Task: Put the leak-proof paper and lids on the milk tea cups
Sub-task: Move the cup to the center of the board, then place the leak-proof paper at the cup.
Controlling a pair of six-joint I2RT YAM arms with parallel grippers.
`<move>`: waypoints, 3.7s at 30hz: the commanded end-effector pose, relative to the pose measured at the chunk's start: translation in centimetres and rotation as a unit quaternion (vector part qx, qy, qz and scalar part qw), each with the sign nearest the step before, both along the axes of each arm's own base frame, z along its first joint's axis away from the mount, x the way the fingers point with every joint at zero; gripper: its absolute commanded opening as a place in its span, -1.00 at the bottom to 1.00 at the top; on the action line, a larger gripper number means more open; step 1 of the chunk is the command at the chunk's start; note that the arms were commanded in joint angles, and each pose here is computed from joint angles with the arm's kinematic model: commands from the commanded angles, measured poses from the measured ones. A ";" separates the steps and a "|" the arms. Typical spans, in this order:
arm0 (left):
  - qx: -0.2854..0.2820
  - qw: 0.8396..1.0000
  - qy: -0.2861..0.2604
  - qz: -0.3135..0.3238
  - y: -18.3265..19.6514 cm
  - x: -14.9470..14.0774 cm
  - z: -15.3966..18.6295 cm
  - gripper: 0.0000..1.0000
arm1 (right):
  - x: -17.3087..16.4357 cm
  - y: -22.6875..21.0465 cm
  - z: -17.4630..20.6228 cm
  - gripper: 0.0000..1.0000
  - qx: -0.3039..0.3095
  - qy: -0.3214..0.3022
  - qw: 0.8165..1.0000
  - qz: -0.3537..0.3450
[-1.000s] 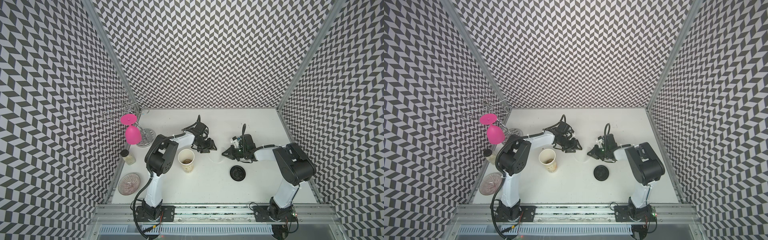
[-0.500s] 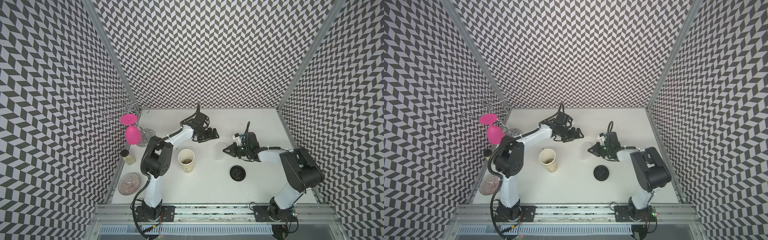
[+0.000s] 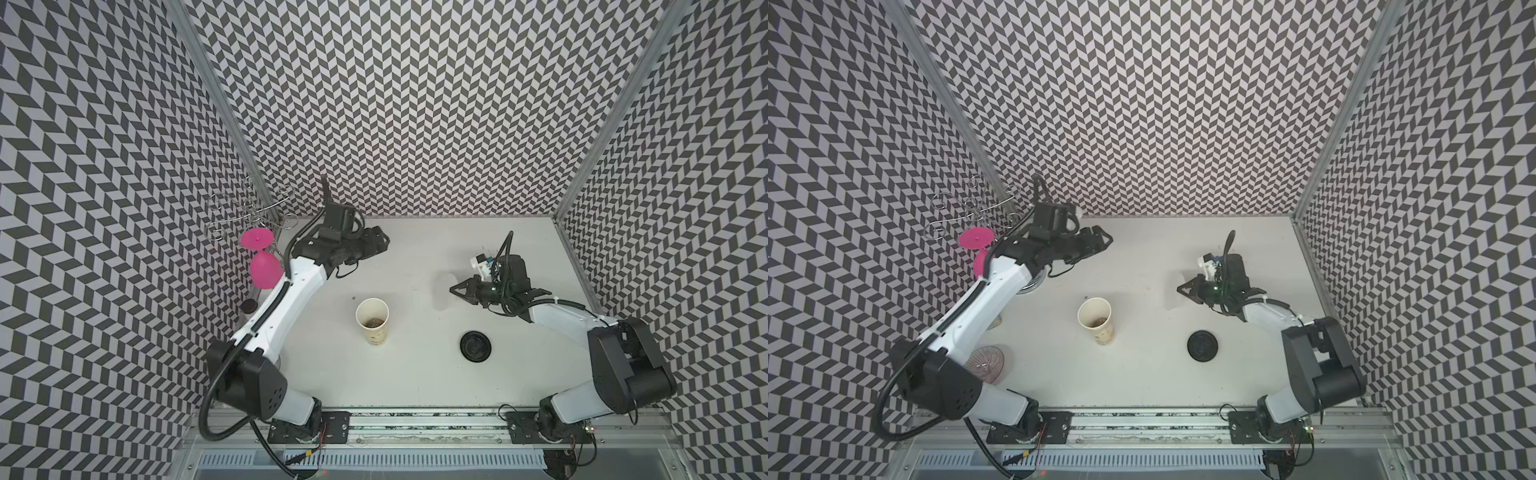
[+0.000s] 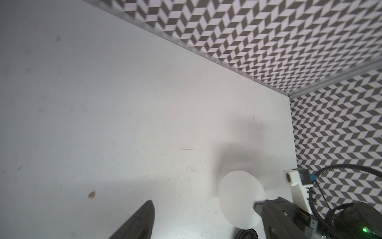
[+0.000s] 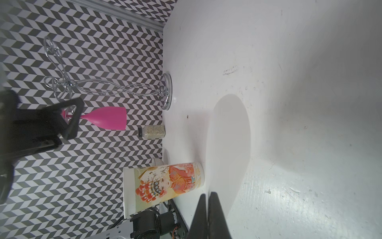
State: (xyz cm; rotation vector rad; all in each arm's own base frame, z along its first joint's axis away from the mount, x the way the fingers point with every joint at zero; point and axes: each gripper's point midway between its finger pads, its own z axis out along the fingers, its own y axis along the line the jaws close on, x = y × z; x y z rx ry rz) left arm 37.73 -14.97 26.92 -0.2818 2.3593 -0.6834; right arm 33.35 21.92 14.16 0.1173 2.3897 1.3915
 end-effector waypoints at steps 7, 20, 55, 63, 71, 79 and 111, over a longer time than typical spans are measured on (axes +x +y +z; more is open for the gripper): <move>0.014 0.982 0.147 0.114 8.7 -10.5 -10.8 0.37 | -0.2 0.0 4.8 -1.00 0.004 -0.048 0.999 0.015; -0.030 0.969 0.237 0.063 6.3 -12.5 -21.8 -0.33 | -0.5 -0.3 4.8 -1.00 -0.008 -0.055 0.998 0.013; -0.032 0.971 0.239 -0.008 -1.2 -12.3 -23.1 -0.29 | -1.8 -1.0 9.5 -1.00 -0.022 -0.093 0.995 0.022; -0.011 0.984 0.163 0.072 3.1 -10.3 -18.3 -0.16 | -5.9 2.7 13.7 -1.00 0.002 -0.105 0.990 0.095; -0.040 0.991 0.088 0.095 4.4 -10.3 -12.3 -0.04 | -10.8 8.0 16.7 -1.00 0.047 -0.100 0.974 0.197; -0.090 0.991 0.037 0.095 4.9 -11.5 -7.0 0.14 | -14.3 13.2 17.1 -1.00 0.078 -0.083 0.956 0.270; -0.202 0.978 0.034 -0.047 1.0 -13.7 -5.2 0.51 | -8.9 13.8 8.4 -1.00 -0.066 -0.057 0.973 0.212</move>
